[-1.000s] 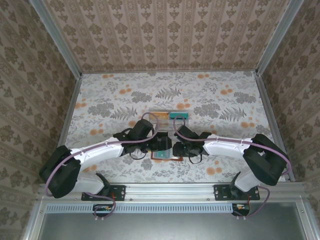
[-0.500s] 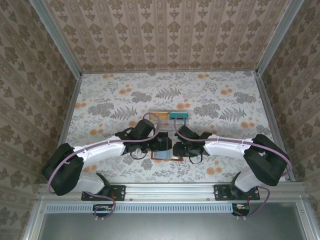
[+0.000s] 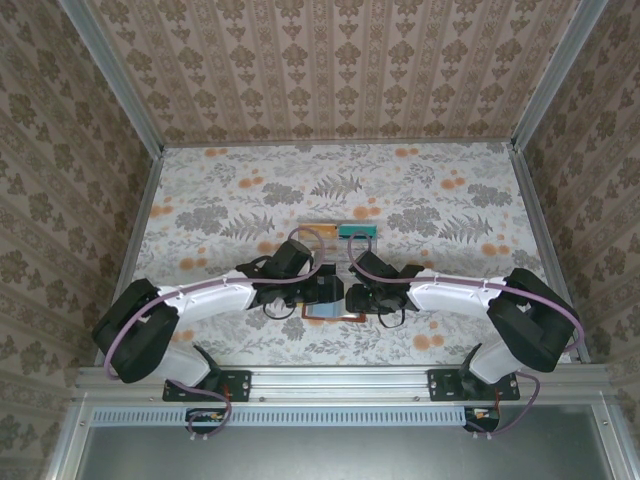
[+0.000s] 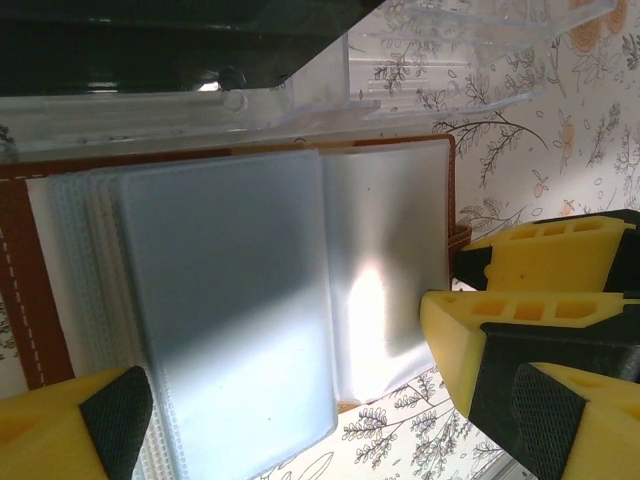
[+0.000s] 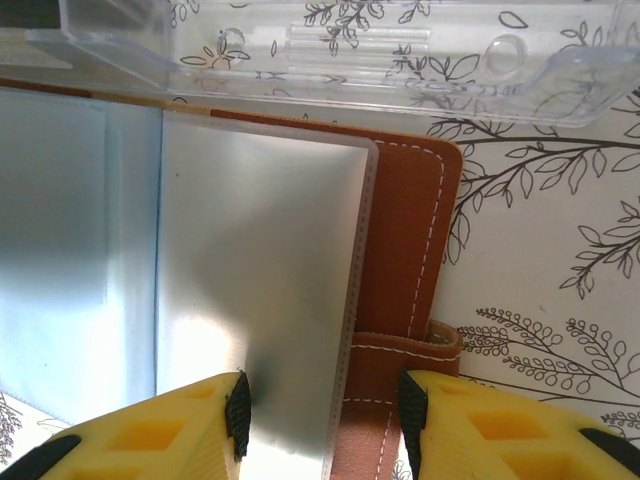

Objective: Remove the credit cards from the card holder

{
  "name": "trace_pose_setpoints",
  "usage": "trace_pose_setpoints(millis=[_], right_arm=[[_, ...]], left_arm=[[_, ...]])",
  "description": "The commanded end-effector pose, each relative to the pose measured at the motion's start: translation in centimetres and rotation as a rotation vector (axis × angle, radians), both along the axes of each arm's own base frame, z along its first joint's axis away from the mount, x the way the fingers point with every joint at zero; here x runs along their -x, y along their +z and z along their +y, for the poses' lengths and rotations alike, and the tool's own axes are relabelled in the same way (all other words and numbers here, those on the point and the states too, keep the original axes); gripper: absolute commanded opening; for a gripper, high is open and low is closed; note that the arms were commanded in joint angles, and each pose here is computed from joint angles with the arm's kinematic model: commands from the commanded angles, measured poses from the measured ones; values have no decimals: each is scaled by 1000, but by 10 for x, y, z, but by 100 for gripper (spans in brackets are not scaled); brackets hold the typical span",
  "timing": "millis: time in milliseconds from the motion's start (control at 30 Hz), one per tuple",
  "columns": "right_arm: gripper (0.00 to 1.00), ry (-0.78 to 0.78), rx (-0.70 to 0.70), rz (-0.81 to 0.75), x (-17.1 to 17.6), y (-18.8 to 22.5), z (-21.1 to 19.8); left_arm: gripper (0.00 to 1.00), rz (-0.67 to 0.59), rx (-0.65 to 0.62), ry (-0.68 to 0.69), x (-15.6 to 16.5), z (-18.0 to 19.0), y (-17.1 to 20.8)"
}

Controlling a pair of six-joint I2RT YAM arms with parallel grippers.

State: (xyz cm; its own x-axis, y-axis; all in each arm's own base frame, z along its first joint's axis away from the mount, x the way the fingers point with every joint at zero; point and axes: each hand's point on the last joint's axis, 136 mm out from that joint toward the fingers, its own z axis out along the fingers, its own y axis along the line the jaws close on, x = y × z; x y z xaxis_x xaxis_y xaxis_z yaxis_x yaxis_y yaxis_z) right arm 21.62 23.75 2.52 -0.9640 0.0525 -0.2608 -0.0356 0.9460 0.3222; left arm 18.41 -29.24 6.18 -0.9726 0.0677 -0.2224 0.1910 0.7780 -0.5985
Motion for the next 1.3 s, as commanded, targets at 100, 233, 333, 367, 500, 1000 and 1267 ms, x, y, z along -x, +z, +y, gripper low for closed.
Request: trace_pose_setpoints(millis=[100, 233, 333, 367, 500, 1000, 1267], right_arm=[[48, -18, 57, 37, 9, -13, -17], [48, -19, 56, 36, 9, -12, -16], [48, -18, 54, 36, 9, -12, -16], [48, -18, 55, 37, 9, -12, -16], [48, -21, 59, 41, 10, -14, -18], [61, -118, 53, -34, 4, 21, -55], [66, -122, -68, -56, 8, 37, -49]], left_arm=[[96, 23, -3, 1, 4, 2, -8], [96, 43, 15, -8, 7, -4, -12], [96, 41, 41, -16, 7, -8, -10], [96, 42, 50, -18, 8, -10, -9], [96, 41, 65, -26, 9, -12, -7], [100, 48, 36, -23, 10, -8, -14], [99, 44, 44, -40, 11, -18, -13]])
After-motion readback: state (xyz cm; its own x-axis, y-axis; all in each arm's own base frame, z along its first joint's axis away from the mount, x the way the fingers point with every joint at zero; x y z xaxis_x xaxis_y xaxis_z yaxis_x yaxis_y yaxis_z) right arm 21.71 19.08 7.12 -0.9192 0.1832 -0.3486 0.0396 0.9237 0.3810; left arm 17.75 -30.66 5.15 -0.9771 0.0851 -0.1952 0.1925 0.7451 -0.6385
